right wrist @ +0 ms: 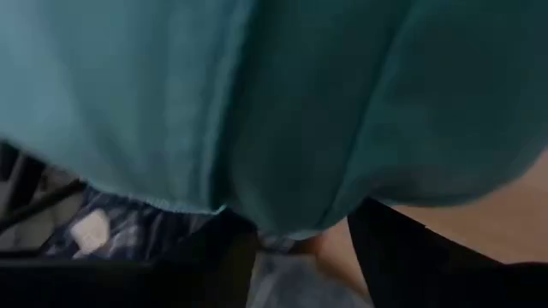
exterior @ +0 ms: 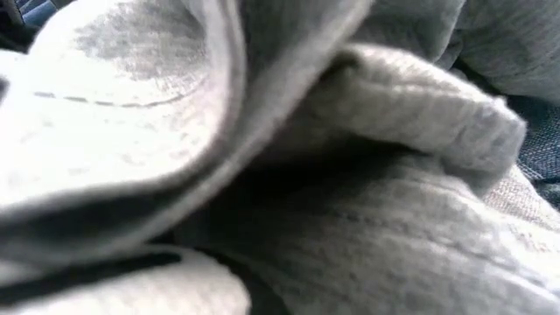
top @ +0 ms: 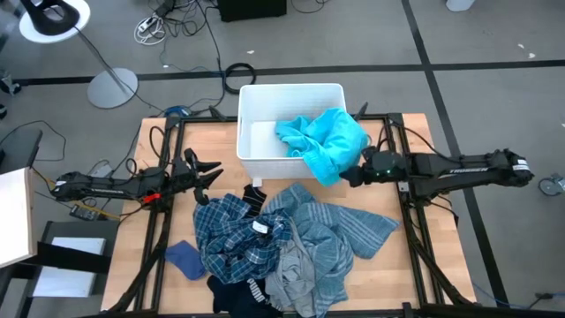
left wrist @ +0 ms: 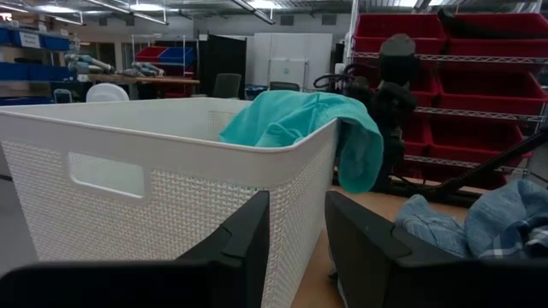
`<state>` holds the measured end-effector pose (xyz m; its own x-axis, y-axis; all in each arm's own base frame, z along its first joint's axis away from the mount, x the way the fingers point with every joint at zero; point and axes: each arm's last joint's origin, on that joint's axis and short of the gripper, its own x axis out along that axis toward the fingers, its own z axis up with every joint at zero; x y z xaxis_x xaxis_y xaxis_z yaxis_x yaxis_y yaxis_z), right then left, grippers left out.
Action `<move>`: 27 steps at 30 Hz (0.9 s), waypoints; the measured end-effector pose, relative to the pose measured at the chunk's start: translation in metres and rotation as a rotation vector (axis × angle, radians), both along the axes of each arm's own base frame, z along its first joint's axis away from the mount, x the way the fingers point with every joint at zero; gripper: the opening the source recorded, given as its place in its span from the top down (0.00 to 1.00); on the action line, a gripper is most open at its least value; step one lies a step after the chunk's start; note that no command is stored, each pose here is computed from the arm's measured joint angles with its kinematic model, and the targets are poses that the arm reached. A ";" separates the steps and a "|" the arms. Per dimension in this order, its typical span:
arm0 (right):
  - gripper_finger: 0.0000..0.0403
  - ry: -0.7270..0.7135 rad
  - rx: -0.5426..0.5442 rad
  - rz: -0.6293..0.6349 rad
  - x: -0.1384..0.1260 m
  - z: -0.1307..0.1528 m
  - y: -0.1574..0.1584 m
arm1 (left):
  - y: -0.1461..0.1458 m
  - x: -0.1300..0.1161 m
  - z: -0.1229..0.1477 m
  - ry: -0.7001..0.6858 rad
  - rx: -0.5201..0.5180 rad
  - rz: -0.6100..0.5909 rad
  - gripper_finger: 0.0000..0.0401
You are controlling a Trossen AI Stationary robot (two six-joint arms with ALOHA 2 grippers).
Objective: Sort clothes
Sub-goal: Put the blue shorts into the laundry bin
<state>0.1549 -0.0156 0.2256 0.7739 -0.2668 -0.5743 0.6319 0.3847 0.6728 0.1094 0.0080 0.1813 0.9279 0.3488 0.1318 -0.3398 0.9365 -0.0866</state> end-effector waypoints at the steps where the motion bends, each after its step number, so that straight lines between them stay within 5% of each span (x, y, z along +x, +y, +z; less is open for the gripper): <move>1: 0.60 0.004 -0.010 -0.006 0.000 0.000 0.000 | 0.000 0.000 0.000 0.000 0.000 0.000 0.70; 7: 0.96 -0.045 -0.105 0.037 0.004 0.006 0.000 | 0.000 0.000 0.000 -0.001 0.000 0.000 0.70; 16: 0.99 -0.162 -0.148 0.060 0.009 0.036 0.006 | 0.000 0.000 0.000 0.000 0.000 0.000 0.70; 27: 1.00 -0.250 -0.402 0.065 0.028 0.138 0.006 | 0.000 0.000 0.000 0.000 0.000 0.000 0.70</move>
